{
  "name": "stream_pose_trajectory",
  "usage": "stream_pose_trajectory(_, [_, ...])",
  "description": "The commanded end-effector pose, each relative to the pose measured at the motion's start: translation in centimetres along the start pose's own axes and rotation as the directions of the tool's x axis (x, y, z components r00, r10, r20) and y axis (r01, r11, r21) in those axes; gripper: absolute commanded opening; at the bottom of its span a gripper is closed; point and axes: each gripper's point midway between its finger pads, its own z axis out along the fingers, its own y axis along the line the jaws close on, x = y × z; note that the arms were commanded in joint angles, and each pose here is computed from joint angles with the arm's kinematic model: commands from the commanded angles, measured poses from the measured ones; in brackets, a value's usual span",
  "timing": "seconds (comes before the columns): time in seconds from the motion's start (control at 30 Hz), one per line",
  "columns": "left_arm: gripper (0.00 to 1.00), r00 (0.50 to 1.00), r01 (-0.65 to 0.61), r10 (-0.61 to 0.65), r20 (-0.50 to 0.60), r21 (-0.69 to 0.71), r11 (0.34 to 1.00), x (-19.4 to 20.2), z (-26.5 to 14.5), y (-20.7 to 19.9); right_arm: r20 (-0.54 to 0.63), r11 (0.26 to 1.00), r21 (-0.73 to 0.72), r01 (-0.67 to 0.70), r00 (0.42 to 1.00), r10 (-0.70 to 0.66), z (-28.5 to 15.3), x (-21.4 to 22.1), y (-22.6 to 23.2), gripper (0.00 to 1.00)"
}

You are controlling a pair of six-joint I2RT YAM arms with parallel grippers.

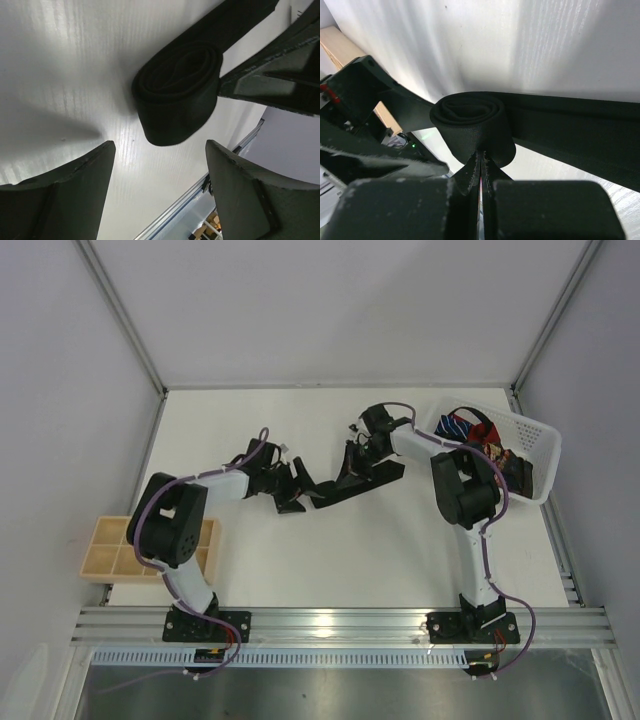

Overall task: Roll the ties
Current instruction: Roll the tie

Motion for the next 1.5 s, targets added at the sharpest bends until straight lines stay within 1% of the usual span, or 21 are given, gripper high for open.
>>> stream_pose_trajectory(0.0, [0.79, 1.0, 0.001, -0.002, 0.023, 0.054, 0.999, -1.7, 0.6, -1.5, 0.006, 1.0, 0.003, 0.018, 1.0, -0.018, 0.2, -0.6, -0.3, 0.0])
stream_pose_trajectory(0.2, [0.79, 0.999, 0.032, -0.034, 0.039, 0.051, 0.998, -2.5, 1.5, -1.5, 0.015, 1.0, -0.002, 0.018, 1.0, -0.018, 0.2, -1.0, -0.5, 0.0])
stream_pose_trajectory(0.43, [0.78, 0.998, 0.041, -0.043, 0.049, 0.055, 0.998, -3.2, 2.0, -1.8, 0.017, 1.0, -0.009, 0.024, 1.0, -0.024, 0.3, -1.1, -0.3, 0.0])
stream_pose_trajectory(0.53, [0.77, 0.998, 0.036, -0.038, 0.053, 0.05, 0.998, -3.4, 2.1, -2.0, 0.014, 1.0, -0.01, 0.021, 1.0, -0.021, 0.5, -1.1, -0.4, 0.0])
stream_pose_trajectory(0.6, [0.74, 0.998, 0.038, -0.041, 0.054, 0.053, 0.998, -3.4, 2.1, -2.1, 0.017, 1.0, -0.012, 0.024, 1.0, -0.024, 0.6, -1.2, -0.3, 0.0])
stream_pose_trajectory(0.73, [0.68, 0.999, 0.021, -0.024, 0.047, 0.057, 0.998, -3.2, 2.0, -3.2, 0.014, 1.0, -0.016, 0.021, 1.0, -0.021, 0.8, -1.2, -0.2, 0.0])
stream_pose_trajectory(0.77, [0.68, 0.999, 0.015, -0.018, 0.049, 0.058, 0.998, -3.3, 1.7, -3.7, 0.015, 1.0, -0.019, 0.026, 1.0, -0.025, 0.8, -1.2, 0.0, 0.0])
stream_pose_trajectory(0.83, [0.67, 0.999, 0.007, -0.008, 0.037, 0.042, 0.999, -2.9, 1.7, -3.9, 0.009, 0.999, -0.016, 0.03, 1.0, -0.03, 0.9, -1.0, 0.2, 0.0])
stream_pose_trajectory(0.97, [0.67, 0.998, -0.03, 0.028, 0.049, 0.045, 0.999, -3.2, 1.3, -5.3, 0.007, 0.999, -0.016, 0.031, 0.999, -0.031, 1.1, -0.9, 0.2, 0.0])
stream_pose_trajectory(1.13, [0.67, 0.999, -0.041, 0.04, 0.027, 0.048, 0.998, -2.7, 1.8, -6.4, 0.019, 0.999, -0.011, 0.03, 0.999, -0.03, 1.1, -1.1, 0.1, 0.0])
stream_pose_trajectory(1.47, [0.68, 0.997, -0.076, 0.075, 0.019, 0.056, 0.996, -3.5, 2.6, -9.0, 0.05, 1.0, 0.005, 0.023, 0.998, -0.024, 0.3, -2.0, -0.7, 0.0])
